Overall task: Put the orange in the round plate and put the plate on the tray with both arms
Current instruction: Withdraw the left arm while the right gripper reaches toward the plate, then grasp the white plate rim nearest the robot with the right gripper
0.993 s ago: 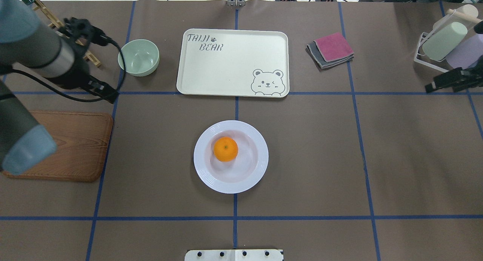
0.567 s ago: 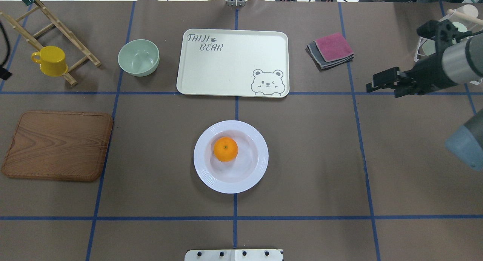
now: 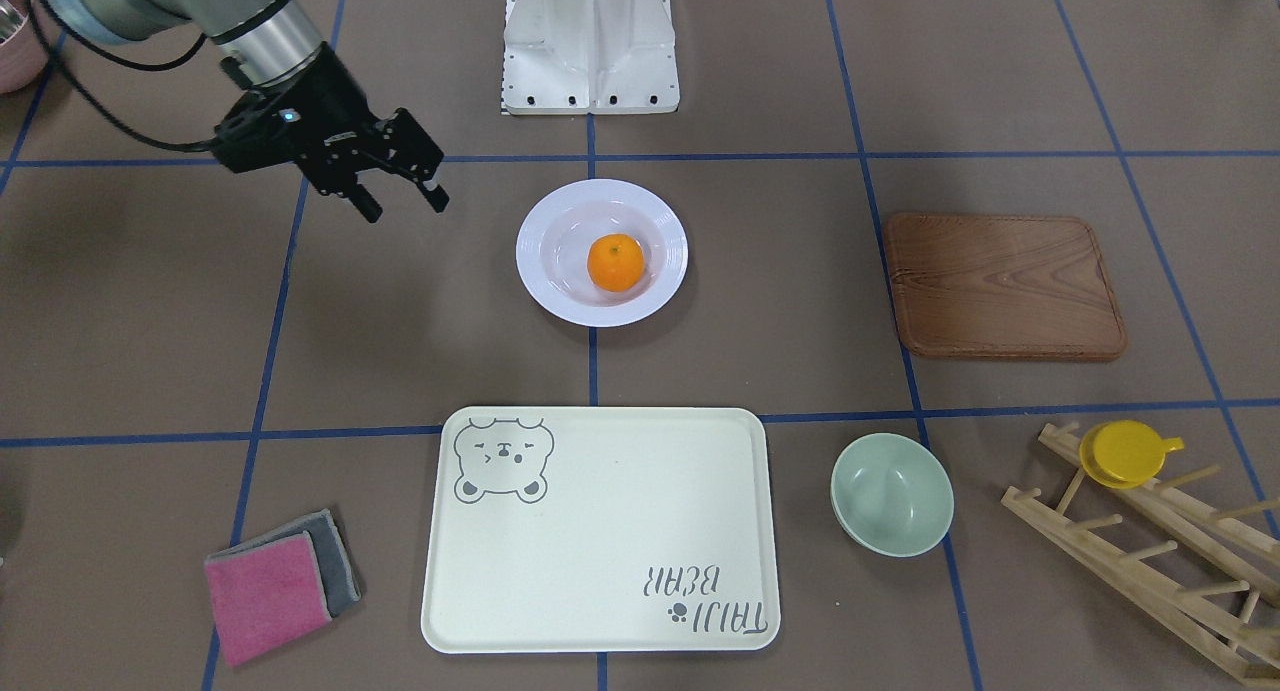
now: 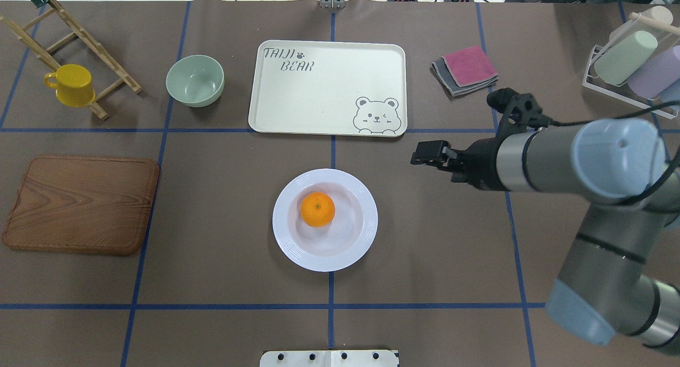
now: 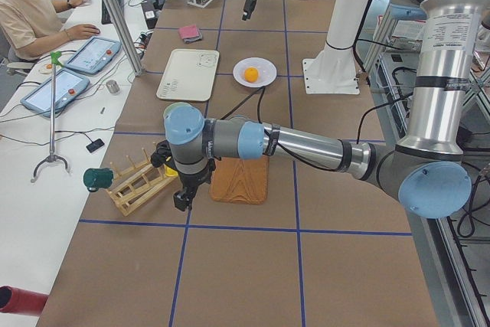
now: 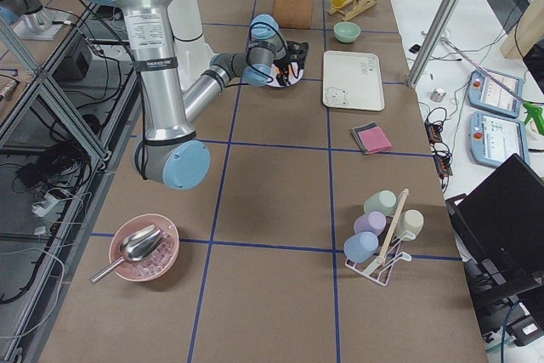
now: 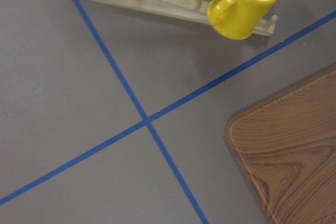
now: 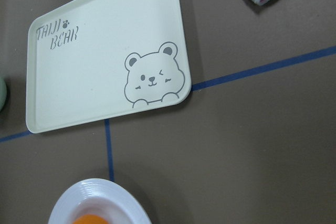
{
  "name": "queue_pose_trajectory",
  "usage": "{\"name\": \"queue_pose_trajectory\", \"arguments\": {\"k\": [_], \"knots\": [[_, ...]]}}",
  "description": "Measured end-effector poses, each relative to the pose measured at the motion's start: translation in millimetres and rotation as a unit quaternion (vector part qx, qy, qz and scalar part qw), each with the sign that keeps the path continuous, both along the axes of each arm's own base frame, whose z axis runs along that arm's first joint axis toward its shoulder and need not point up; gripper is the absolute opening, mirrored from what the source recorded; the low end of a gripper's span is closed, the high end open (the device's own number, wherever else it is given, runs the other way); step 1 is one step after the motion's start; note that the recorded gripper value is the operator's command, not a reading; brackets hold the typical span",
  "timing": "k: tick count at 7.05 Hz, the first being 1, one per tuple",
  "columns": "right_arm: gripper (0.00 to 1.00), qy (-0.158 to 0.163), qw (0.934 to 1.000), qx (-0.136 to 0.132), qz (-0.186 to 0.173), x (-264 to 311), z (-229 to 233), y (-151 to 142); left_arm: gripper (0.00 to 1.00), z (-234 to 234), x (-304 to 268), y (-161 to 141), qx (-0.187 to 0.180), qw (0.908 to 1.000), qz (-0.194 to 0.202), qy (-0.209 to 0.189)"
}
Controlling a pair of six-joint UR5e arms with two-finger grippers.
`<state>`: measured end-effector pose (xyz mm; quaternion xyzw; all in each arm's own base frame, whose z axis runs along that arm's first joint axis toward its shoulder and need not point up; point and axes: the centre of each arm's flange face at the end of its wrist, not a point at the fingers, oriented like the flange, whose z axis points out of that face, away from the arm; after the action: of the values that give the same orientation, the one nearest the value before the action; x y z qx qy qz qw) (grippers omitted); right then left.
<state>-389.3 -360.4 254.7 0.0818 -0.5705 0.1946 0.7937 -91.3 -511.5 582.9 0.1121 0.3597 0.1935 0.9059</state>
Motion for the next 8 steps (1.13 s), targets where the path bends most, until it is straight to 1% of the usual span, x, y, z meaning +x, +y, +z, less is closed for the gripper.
{"name": "queue_pose_trajectory", "arguments": {"k": [1, 2, 3, 4, 5, 6, 7, 8], "knots": [[0.99, -0.021, 0.9991, -0.019, 0.032, -36, -13, 32, 1.0, 6, -5, 4, -0.007, 1.0, -0.005, 0.002], [0.99, -0.038, 0.9966, -0.041, 0.062, -70, -19, 62, 1.0, 9, -7, 5, -0.01, 0.9999, -0.007, 0.002], [0.98, -0.049, 0.9935, -0.062, 0.082, -98, -14, 79, 1.0, 10, -7, 6, -0.012, 0.9999, -0.008, 0.003], [0.94, -0.058, 0.9907, -0.081, 0.093, -121, 2, 86, 1.0, 14, -7, 10, -0.016, 0.9998, -0.008, 0.003], [0.84, -0.062, 0.9892, -0.089, 0.098, -136, 16, 88, 1.0, 19, -7, 16, -0.019, 0.9998, -0.008, 0.004], [0.83, -0.058, 0.989, -0.093, 0.099, -146, 28, 88, 1.0, 21, -6, 18, -0.02, 0.9998, -0.009, 0.004], [0.78, -0.05, 0.9892, -0.095, 0.1, -154, 38, 88, 1.0, 22, -7, 19, -0.02, 0.9997, -0.009, 0.005], [0.71, -0.045, 0.9893, -0.095, 0.101, -161, 43, 86, 1.0, 22, -7, 20, -0.02, 0.9997, -0.009, 0.005]]}}
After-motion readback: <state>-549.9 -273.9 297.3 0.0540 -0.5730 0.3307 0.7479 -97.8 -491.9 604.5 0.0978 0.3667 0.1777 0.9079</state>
